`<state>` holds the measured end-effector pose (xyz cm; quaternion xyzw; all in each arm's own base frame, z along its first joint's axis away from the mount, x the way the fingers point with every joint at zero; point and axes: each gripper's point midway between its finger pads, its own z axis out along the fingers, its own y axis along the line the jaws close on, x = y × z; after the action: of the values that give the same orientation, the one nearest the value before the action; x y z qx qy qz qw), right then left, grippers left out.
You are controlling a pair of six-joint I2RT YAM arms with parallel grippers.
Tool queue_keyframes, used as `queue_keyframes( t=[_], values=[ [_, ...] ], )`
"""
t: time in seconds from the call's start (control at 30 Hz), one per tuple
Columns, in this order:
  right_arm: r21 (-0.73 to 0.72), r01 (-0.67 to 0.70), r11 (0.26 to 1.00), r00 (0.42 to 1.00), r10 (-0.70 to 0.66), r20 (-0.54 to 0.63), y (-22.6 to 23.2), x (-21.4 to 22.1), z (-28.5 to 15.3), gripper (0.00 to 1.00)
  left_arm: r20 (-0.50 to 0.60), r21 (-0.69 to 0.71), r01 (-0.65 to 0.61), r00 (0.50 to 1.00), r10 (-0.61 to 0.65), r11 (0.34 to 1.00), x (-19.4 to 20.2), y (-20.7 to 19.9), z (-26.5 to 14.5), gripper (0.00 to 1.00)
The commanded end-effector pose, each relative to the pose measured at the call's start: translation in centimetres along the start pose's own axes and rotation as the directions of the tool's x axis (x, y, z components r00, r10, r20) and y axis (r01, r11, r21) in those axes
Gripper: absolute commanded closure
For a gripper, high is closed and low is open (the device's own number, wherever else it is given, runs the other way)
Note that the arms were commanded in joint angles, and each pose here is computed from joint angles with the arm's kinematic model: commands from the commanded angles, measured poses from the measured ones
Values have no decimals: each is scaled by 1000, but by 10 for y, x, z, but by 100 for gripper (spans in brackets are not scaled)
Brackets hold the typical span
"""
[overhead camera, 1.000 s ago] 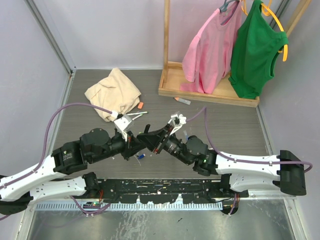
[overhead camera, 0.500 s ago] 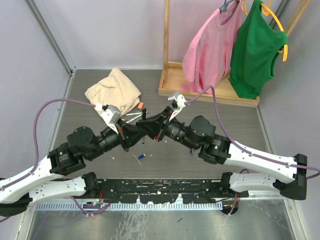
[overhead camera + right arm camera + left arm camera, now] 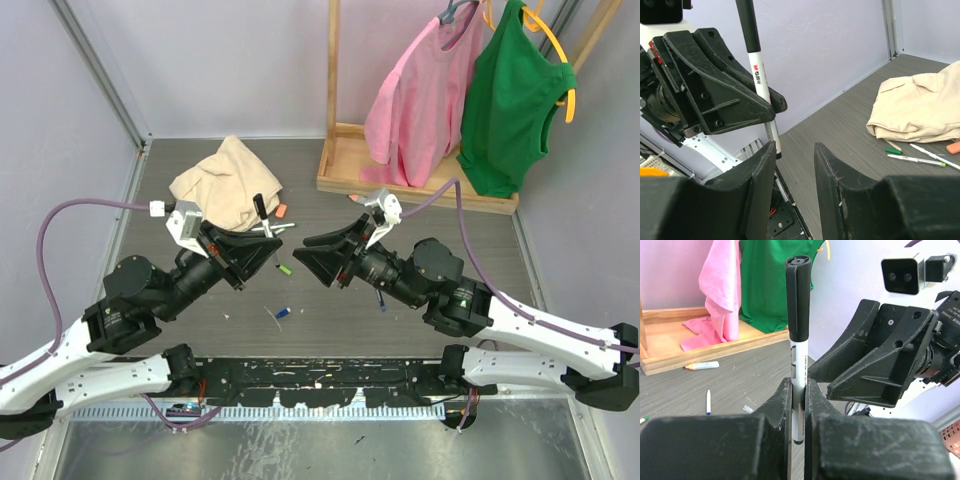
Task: Insert the pens into the pen caps
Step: Press the pen cap onto the pen, then place the pen at the center of the board.
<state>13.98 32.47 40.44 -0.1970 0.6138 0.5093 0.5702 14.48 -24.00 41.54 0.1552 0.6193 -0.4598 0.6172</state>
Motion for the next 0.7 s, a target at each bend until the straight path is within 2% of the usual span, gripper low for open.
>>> queue_keyframes(
  t=[0.0,0.27,0.67],
  values=[
    [-6,21,1000,997,-21,70,3,-22,-7,57,117,39,21,993,-25,999,-40,-13,-1,100],
    [-113,57,992,985,-38,167,25,-48,-14,54,27,113,5,1000,-9,994,-19,-26,8,100],
    [-114,82,990,984,-62,167,26,-50,-12,51,-38,207,10,999,-2,978,-3,-45,18,100]
  ],
)
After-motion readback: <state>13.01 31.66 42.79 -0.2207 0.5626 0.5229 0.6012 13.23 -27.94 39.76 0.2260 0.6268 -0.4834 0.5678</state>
